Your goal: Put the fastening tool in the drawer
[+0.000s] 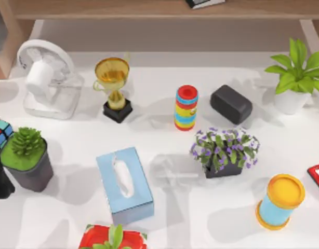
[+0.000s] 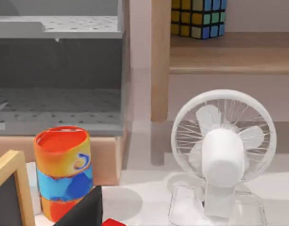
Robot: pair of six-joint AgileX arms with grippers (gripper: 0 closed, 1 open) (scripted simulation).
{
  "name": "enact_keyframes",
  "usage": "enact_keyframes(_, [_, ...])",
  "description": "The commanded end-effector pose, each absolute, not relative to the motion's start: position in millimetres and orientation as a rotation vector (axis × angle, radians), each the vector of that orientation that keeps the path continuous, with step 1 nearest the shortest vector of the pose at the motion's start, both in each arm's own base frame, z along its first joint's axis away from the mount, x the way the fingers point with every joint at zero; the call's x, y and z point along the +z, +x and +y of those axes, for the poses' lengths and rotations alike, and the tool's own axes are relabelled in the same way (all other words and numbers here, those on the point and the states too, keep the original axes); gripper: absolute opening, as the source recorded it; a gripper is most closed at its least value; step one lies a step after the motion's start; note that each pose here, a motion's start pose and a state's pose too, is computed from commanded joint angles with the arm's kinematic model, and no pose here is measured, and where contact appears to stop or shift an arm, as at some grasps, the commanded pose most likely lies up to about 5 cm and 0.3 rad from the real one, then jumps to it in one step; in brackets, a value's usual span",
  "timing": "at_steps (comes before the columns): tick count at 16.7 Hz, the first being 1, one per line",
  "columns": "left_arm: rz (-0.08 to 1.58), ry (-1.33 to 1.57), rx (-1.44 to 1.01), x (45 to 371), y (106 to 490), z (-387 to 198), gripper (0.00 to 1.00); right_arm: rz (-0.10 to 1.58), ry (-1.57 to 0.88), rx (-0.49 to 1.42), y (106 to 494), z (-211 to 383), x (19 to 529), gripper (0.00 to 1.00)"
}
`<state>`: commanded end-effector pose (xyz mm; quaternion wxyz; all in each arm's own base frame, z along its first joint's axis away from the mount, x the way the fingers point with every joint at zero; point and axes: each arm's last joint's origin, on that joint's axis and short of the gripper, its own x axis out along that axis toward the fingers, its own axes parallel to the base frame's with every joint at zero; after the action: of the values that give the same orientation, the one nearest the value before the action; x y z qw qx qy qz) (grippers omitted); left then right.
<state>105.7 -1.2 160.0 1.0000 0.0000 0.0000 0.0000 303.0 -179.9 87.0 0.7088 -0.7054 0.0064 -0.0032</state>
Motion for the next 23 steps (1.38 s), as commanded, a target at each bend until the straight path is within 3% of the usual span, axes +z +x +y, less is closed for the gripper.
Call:
enact_keyframes(7, [0.000,0.000,0.000,160.0,105.7,-1.2,1.00,0.019,-1.561,-0.003,247.6,-179.4,85.5,0.00])
enact_keyframes(12, [0.000,0.000,0.000,160.0,105.7,-1.2,1.00,0.014,-1.565,-0.004,241.0,-178.7,86.6,0.00])
enact_keyframes(23, [0.000,0.000,0.000,160.0,105.7,-1.2,1.00,0.014,-1.565,-0.004,241.0,-178.7,86.6,0.83])
